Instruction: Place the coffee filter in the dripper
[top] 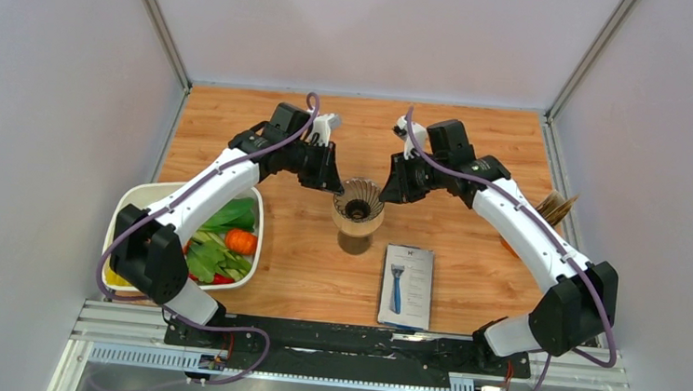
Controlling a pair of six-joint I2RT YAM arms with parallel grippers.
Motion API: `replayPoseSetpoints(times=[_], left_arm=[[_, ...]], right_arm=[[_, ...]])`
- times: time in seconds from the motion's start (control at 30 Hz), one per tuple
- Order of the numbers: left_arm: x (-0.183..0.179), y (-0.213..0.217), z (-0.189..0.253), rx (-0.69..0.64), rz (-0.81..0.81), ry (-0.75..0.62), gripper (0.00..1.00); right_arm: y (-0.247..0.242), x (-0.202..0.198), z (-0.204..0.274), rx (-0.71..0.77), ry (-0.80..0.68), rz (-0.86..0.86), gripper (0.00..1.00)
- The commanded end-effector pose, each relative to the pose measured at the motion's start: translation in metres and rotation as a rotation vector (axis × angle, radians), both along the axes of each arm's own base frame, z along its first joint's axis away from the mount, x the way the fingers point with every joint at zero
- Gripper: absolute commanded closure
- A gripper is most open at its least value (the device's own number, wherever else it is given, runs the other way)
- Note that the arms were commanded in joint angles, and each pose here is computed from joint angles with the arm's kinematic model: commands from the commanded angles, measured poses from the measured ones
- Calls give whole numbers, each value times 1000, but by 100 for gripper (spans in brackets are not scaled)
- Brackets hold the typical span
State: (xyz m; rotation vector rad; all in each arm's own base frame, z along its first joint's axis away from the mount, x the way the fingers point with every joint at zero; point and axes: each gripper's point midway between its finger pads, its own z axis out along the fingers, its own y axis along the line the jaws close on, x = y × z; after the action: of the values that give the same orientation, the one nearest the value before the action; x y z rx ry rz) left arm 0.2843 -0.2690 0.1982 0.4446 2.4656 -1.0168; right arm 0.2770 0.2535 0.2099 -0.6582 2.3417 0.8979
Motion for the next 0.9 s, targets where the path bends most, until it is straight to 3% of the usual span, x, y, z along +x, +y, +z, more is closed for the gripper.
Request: replayPoseSetpoints(times=[0.0, 0.13, 0.4, 0.6, 0.7, 0.87], left_arm=[[-2, 2, -16, 59, -25, 21, 84], [-3, 1, -15, 51, -27, 21, 75], [-1, -3, -2, 20, -29, -6, 49], [0, -6, 17, -23, -36, -40, 31], [0, -8, 27, -42, -36, -56, 28], [2, -8, 48, -72, -31, -100, 27]], right_arm=[[-9, -3, -15, -82, 30, 8, 81], [-5, -2, -10, -64, 32, 12, 72], [1, -2, 1, -24, 34, 19, 56], [6, -1, 15, 12, 13, 35, 22], [9, 3, 27, 31, -10, 39, 8], [11, 7, 48, 67, -57, 47, 0]])
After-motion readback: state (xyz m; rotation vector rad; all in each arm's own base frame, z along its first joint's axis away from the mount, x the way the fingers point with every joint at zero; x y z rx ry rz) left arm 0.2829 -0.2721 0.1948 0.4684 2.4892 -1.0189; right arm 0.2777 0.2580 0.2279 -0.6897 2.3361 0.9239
